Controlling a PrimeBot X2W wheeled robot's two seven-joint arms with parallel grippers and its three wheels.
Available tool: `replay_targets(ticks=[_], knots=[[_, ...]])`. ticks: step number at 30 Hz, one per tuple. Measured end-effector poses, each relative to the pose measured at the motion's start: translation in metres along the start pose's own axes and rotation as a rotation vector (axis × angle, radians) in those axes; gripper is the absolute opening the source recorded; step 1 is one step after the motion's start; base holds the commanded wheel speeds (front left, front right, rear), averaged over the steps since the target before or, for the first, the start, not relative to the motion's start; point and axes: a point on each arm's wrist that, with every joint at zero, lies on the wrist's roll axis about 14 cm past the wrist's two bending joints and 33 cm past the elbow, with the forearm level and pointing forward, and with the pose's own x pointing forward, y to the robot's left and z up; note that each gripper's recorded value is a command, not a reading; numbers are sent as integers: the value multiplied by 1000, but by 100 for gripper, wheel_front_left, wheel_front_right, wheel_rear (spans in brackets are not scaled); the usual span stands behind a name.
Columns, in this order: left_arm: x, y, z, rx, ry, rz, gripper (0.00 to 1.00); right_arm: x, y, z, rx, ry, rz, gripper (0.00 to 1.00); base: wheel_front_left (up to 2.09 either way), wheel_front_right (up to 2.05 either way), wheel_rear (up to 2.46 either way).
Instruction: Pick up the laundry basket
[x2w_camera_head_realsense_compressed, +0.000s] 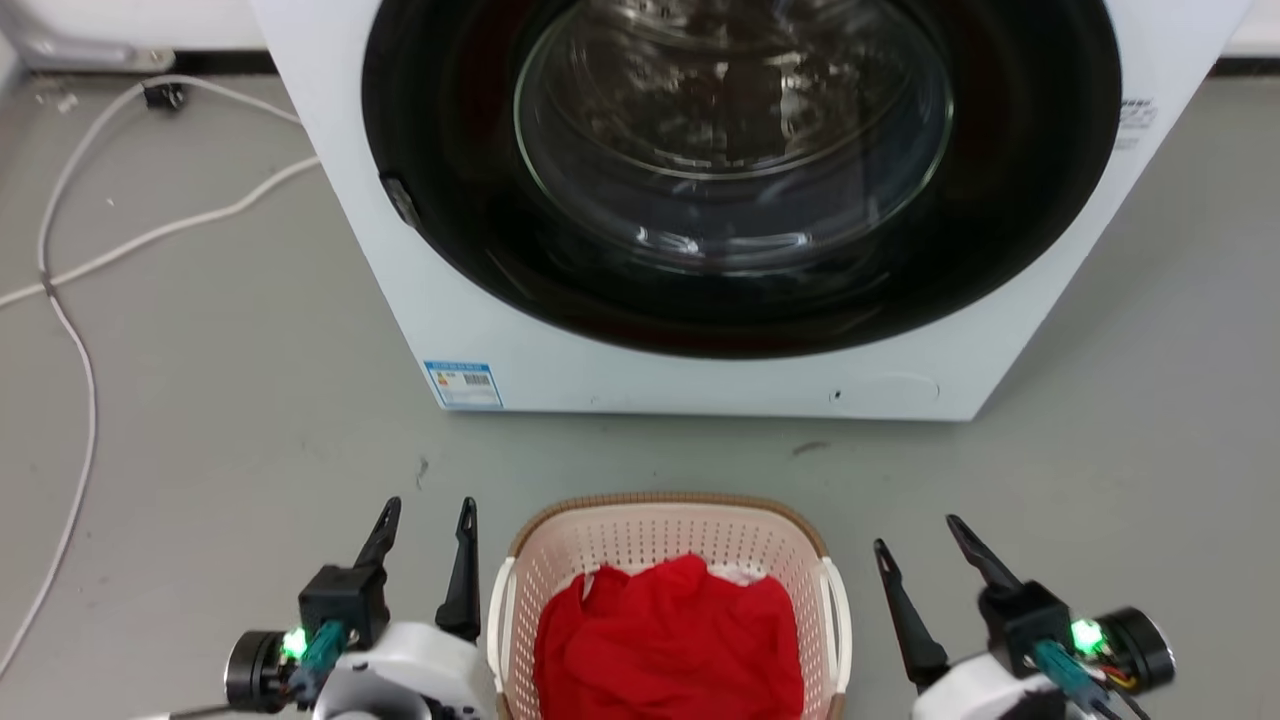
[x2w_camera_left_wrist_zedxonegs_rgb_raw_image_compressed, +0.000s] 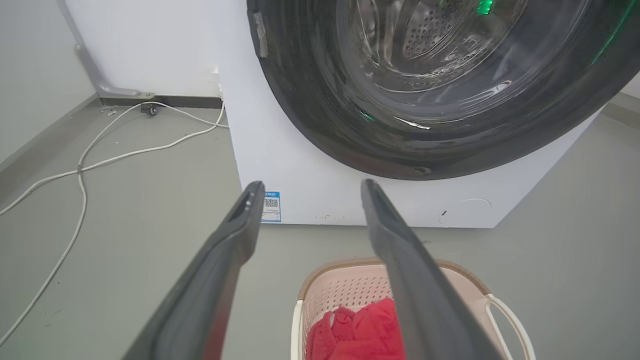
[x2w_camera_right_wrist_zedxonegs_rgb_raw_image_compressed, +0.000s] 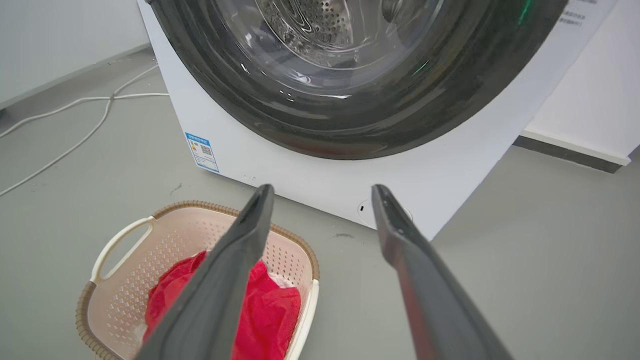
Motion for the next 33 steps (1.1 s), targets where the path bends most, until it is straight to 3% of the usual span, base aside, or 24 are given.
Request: replay_targets(ticks=[10,22,33], knots=[[35,9,-71,13,229,-28,100,36,7,-65,-43,217,83,100,0,0,0],[51,28,-164,37,534,-42,100,49,9,-159,-53,535,166,100,0,0,0],[54,25,-226,54,727,-89,100,57,9,-208,-33,690,206,100,0,0,0]])
